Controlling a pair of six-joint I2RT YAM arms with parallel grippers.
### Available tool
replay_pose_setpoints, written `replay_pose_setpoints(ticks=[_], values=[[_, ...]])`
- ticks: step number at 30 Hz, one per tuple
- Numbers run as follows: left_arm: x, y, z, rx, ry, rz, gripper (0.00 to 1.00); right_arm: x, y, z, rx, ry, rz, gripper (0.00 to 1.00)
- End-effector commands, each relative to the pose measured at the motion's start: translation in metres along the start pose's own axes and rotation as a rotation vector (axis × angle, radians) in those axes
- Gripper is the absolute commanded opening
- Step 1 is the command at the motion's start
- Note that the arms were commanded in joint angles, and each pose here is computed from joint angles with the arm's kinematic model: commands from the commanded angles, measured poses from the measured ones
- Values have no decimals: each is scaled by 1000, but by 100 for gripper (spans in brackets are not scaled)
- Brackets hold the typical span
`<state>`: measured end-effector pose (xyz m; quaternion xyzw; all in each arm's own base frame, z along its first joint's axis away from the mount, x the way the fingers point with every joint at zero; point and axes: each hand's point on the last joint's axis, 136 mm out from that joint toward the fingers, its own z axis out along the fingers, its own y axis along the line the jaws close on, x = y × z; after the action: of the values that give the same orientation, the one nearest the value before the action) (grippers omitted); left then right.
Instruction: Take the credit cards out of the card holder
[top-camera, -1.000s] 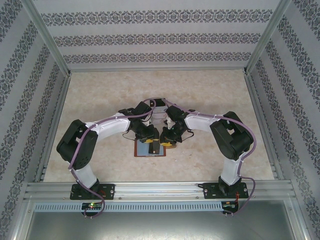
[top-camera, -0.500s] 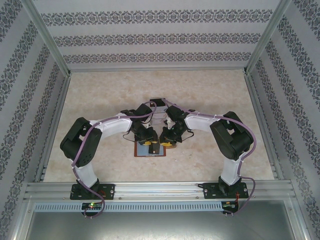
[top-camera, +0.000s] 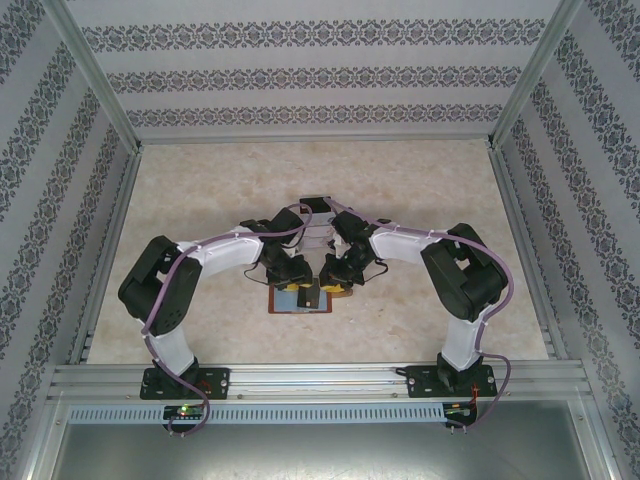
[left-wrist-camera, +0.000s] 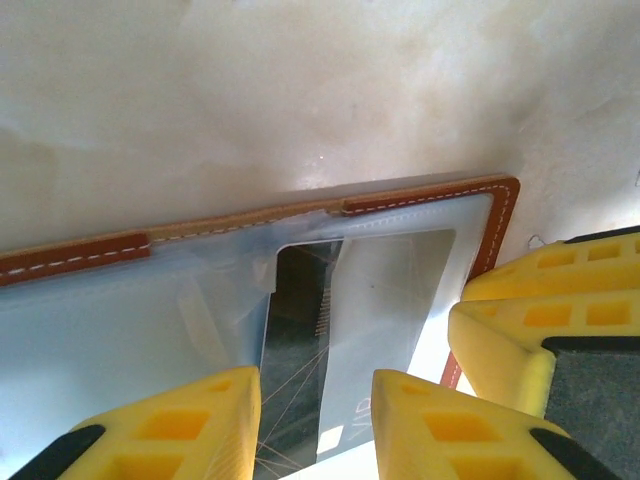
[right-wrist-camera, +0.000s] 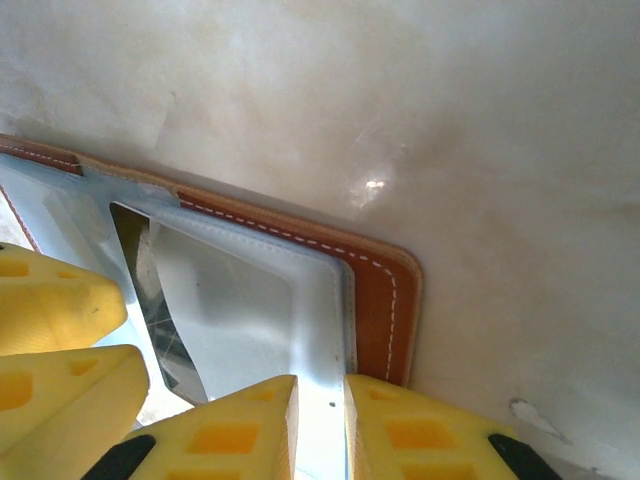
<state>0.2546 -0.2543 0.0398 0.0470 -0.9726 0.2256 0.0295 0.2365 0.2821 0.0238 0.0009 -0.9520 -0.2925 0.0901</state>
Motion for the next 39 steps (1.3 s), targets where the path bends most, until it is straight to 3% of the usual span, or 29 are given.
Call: replay_pose_setpoints(ticks=[1, 4, 13, 34, 39], values=[[-1, 4, -13, -20, -29, 0, 32, 4, 2, -13, 11, -26, -8, 22], [0, 6, -11, -22, -26, -6, 27, 4, 12, -16, -10, -36, -24, 22], [1, 9, -5, -22, -15, -14, 24, 7, 28, 1, -46, 10, -45, 22], [6, 15, 13, -11, 30, -31, 27, 8, -12, 20, 64, 43, 6, 22], [4, 4, 16, 56, 29, -29, 26, 8, -11, 19, 61, 41, 5, 22]])
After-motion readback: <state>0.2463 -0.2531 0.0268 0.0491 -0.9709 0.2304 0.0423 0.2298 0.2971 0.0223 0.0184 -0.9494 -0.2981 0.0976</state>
